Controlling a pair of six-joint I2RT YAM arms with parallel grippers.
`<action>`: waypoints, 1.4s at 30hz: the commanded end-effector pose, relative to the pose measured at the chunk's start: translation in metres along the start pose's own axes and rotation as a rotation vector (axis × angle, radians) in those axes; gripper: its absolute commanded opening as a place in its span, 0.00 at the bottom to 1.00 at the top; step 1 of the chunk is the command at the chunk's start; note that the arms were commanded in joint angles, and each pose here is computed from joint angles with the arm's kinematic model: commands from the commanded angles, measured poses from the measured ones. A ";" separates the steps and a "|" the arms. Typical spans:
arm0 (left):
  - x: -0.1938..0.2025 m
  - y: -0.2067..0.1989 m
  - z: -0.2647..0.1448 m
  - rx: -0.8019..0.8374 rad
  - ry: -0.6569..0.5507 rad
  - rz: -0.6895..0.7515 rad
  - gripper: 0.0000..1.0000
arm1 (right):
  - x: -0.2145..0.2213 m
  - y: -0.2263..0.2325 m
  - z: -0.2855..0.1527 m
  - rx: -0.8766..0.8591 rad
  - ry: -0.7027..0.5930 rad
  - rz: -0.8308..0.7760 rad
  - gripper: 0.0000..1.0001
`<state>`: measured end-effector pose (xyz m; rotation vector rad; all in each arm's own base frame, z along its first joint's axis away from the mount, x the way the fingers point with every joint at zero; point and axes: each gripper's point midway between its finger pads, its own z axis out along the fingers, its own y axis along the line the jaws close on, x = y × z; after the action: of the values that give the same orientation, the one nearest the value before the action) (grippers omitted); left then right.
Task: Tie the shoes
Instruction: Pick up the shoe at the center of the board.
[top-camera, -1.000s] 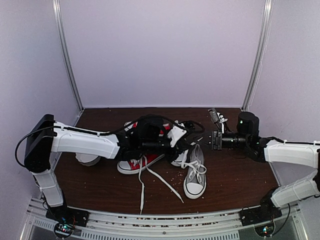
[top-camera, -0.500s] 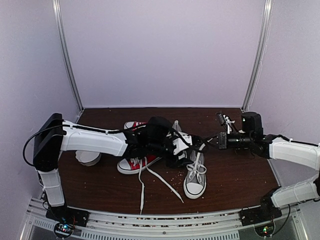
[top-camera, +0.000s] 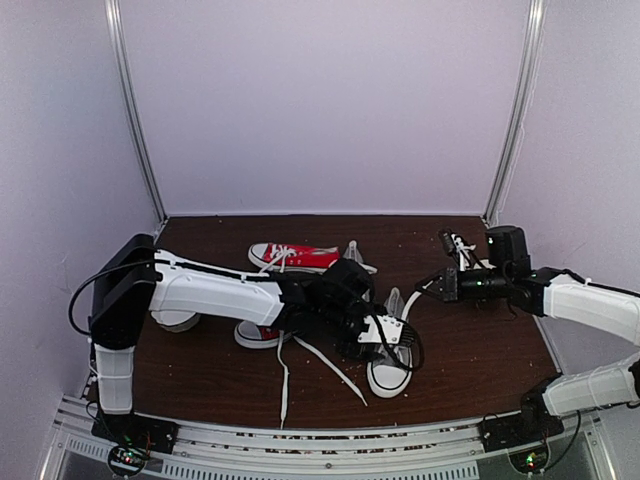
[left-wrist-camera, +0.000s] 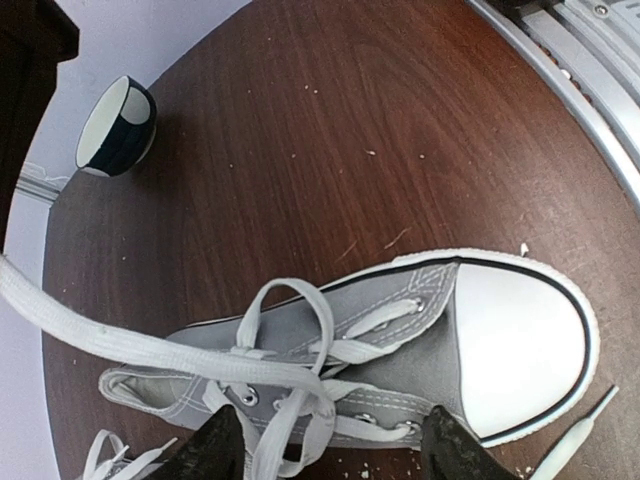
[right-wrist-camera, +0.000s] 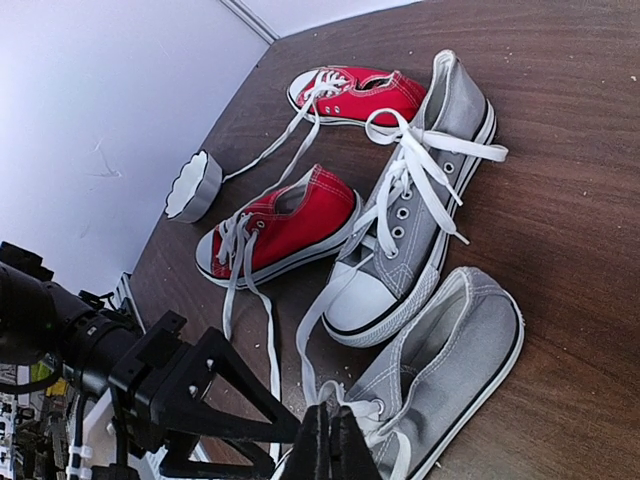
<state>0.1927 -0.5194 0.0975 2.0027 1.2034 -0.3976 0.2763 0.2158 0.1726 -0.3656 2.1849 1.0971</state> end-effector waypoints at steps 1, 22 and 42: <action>0.004 0.014 0.012 -0.064 0.042 0.055 0.59 | -0.022 0.006 -0.005 0.003 -0.050 -0.020 0.00; 0.012 0.038 0.009 -0.207 0.134 0.068 0.00 | -0.025 0.008 -0.009 0.006 -0.028 -0.033 0.00; 0.001 0.027 0.017 -0.111 0.090 0.053 0.38 | -0.049 -0.003 -0.023 0.080 -0.082 -0.030 0.00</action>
<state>0.2127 -0.5278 0.0912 1.9977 1.1874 -0.2146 0.2962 0.1991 0.1960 -0.3170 2.1747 1.0259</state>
